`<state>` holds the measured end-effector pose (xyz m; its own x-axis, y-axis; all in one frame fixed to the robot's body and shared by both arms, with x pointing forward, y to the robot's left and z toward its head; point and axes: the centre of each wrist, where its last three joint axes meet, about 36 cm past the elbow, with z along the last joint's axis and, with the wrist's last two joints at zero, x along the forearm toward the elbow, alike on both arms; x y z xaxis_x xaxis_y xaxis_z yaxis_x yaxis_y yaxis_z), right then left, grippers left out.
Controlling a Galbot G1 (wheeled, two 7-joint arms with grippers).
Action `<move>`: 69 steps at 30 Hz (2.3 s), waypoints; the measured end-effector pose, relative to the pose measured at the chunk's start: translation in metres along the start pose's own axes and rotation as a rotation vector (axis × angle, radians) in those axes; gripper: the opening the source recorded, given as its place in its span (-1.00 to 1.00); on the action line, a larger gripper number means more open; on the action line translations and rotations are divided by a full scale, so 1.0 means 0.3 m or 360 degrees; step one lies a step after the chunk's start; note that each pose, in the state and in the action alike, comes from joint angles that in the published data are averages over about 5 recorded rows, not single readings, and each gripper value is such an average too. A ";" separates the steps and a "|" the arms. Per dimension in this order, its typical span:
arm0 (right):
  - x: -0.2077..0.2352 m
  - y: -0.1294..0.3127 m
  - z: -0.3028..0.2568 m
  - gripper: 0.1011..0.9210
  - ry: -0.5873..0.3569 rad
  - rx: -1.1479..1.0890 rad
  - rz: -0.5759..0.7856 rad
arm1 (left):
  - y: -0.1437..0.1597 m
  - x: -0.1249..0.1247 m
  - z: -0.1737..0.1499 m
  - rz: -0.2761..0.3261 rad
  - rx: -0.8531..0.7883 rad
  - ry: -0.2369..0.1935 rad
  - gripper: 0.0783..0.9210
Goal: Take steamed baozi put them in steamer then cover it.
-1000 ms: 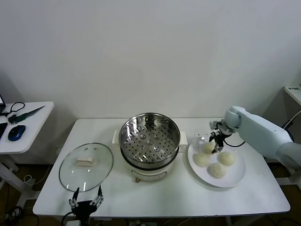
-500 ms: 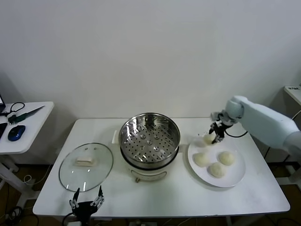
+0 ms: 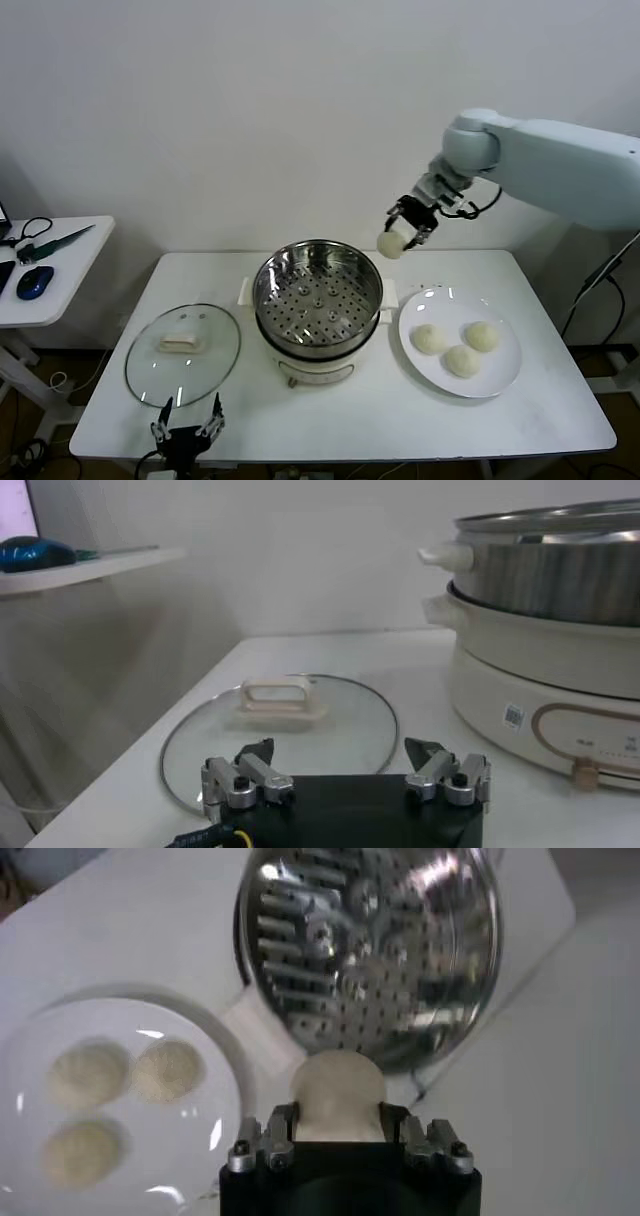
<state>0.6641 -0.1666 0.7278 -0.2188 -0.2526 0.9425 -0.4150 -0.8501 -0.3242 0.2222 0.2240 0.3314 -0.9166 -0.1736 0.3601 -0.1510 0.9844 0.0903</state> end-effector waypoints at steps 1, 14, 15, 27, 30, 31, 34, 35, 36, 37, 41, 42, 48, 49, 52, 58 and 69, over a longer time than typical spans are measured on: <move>-0.015 -0.021 -0.020 0.14 -0.0003 0.0067 -0.0002 | -0.001 0.001 0.001 0.0001 0.0001 0.0000 0.77; -0.349 -0.158 -0.124 0.14 -0.0016 0.0552 -0.0027 | -0.003 0.014 0.028 -0.0001 -0.0003 0.0000 0.77; -0.373 -0.162 -0.123 0.14 -0.0015 0.0566 -0.0028 | -0.003 0.015 0.030 -0.0003 -0.0002 0.0001 0.77; -0.551 -0.210 -0.081 0.14 0.0012 0.0605 -0.0012 | -0.004 0.015 0.041 -0.0018 0.0019 0.0001 0.77; -0.565 -0.217 -0.070 0.21 0.0016 0.0598 -0.0005 | -0.004 0.015 0.042 -0.0020 0.0021 0.0000 0.77; -0.568 -0.219 -0.067 0.26 0.0015 0.0596 -0.0002 | -0.004 0.015 0.042 -0.0020 0.0021 0.0000 0.77; -0.570 -0.220 -0.056 0.47 0.0012 0.0591 0.0003 | -0.005 0.015 0.042 -0.0022 0.0023 -0.0001 0.77; -0.568 -0.220 -0.053 0.53 0.0008 0.0589 0.0005 | -0.005 0.015 0.042 -0.0023 0.0024 -0.0001 0.77; -0.565 -0.220 -0.050 0.60 0.0003 0.0586 0.0007 | -0.006 0.015 0.042 -0.0022 0.0025 -0.0002 0.77; -0.558 -0.220 -0.047 0.66 -0.0003 0.0582 0.0010 | -0.007 0.016 0.042 -0.0021 0.0025 -0.0001 0.77; -0.493 -0.223 -0.027 0.75 -0.0025 0.0545 0.0019 | -0.014 0.021 0.044 -0.0015 0.0024 0.0000 0.77; -0.466 -0.222 -0.019 0.76 -0.0029 0.0525 0.0020 | -0.016 0.022 0.044 -0.0014 0.0023 0.0000 0.77; -0.266 -0.156 0.067 0.76 -0.0040 0.0231 0.0001 | -0.028 0.030 0.043 -0.0007 0.0022 -0.0002 0.77; -0.231 -0.131 0.085 0.76 -0.0032 0.0149 -0.0006 | -0.029 0.031 0.042 -0.0006 0.0022 -0.0003 0.77; -0.131 -0.027 0.140 0.76 0.0018 -0.0139 -0.0030 | -0.028 0.034 0.039 -0.0005 0.0020 -0.0006 0.77; -0.064 0.277 0.199 0.76 0.0103 -0.0772 -0.0101 | -0.026 0.033 0.037 -0.0002 0.0015 -0.0012 0.77; -0.234 0.662 0.128 0.76 0.0090 -0.1509 -0.0194 | -0.026 0.031 0.035 -0.0002 0.0017 -0.0016 0.77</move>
<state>0.6309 -0.3355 0.6003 -0.1591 -0.1431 0.9768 -0.9747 -0.1346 -0.1785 0.2109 0.2150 0.3243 -0.9201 -0.1747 0.3505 -0.1562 0.9844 0.0806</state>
